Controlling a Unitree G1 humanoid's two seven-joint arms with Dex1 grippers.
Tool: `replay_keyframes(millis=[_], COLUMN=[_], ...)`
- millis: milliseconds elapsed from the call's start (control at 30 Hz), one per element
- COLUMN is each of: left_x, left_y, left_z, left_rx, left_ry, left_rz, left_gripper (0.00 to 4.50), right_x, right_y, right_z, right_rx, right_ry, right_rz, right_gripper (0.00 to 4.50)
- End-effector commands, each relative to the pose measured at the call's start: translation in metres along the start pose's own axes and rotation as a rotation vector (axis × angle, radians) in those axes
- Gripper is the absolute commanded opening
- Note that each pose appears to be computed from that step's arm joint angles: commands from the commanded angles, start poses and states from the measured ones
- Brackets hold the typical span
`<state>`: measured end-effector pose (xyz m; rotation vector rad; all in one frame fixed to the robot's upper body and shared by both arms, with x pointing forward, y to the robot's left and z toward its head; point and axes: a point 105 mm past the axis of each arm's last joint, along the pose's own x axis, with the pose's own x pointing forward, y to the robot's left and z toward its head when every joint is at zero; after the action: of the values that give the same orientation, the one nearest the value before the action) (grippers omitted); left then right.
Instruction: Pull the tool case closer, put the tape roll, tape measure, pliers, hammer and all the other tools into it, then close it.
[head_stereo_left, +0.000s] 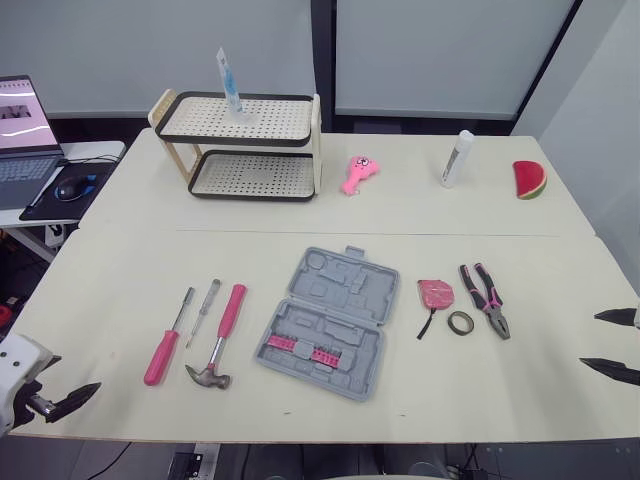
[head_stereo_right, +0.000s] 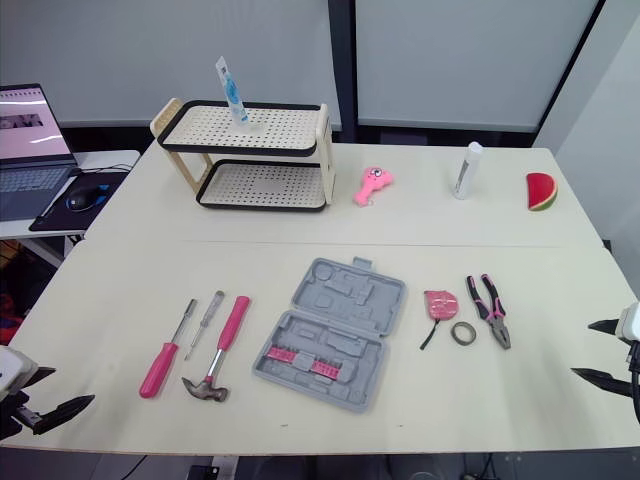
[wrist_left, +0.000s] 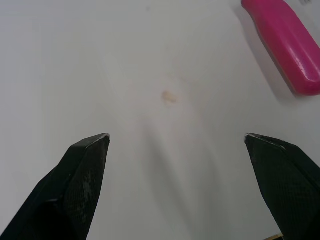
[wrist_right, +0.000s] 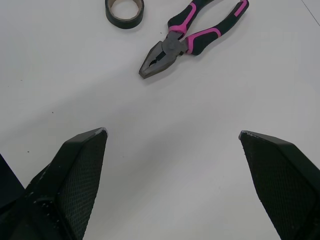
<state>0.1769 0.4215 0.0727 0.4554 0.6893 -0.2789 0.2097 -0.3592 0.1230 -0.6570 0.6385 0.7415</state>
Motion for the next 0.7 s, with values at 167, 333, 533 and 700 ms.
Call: replay_keyframes(millis=[167, 333, 533, 700], left_x=[-0.004, -0.004, -0.006, -0.008], left_y=[0.018, 0.017, 0.018, 0.023], left_z=[-0.005, -0.002, -0.001, 0.000], left_rx=[-0.012, -0.037, -0.089, -0.084], left_ry=[0.031, -0.018, -0.043, -0.064], left_rz=[0.065, 0.024, -0.014, 0.003], left_gripper=[4.50, 4.50, 4.50, 4.50], right_x=[-0.005, -0.004, -0.005, -0.006], right_y=[-0.006, -0.006, -0.006, -0.003], right_z=[0.005, 0.006, 0.006, 0.005], right_rx=[-0.034, -0.037, -0.004, 0.011], right_ry=[0.002, -0.011, -0.023, -0.023], right_rz=[-0.021, -0.036, -0.046, -0.040], right_gripper=[4.49, 4.49, 4.49, 4.49])
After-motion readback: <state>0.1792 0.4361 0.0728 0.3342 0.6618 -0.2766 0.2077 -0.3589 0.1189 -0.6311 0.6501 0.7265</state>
